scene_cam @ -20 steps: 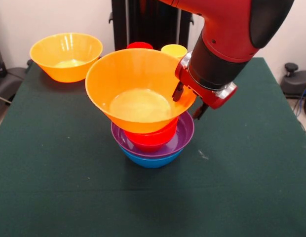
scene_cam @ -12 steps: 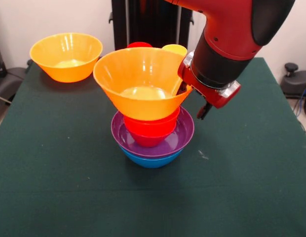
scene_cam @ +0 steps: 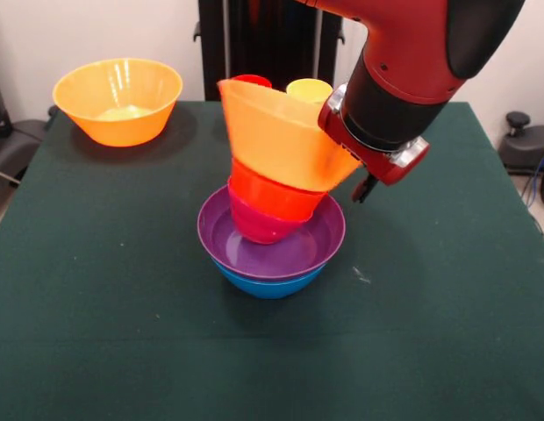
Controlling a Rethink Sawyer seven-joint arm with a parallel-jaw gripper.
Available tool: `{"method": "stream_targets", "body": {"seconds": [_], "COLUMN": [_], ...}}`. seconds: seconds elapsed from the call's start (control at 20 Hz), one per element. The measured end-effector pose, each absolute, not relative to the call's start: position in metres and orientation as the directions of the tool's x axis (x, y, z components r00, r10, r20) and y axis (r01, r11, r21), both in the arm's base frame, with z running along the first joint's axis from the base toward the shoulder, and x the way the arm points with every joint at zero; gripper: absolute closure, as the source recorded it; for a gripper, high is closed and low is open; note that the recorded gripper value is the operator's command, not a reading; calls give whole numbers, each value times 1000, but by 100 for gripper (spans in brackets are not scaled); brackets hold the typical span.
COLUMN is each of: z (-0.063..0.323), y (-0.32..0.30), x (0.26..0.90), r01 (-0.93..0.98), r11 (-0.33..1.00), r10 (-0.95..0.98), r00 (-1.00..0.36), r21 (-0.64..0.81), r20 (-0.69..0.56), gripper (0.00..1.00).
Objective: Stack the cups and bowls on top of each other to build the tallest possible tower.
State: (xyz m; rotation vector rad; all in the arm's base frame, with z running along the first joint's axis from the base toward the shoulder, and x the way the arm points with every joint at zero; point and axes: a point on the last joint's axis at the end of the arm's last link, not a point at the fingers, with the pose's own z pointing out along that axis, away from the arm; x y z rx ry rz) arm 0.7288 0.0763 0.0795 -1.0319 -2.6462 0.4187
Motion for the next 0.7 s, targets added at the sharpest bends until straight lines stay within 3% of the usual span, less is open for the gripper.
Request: {"method": "stream_targets", "body": {"seconds": [0.7], "z": [93], "y": [70], "x": [728], "r01": [616], "r11": [694], "r10": [705], "r00": [-688], "r21": [-372], "r20": [174], "gripper": [0]}}
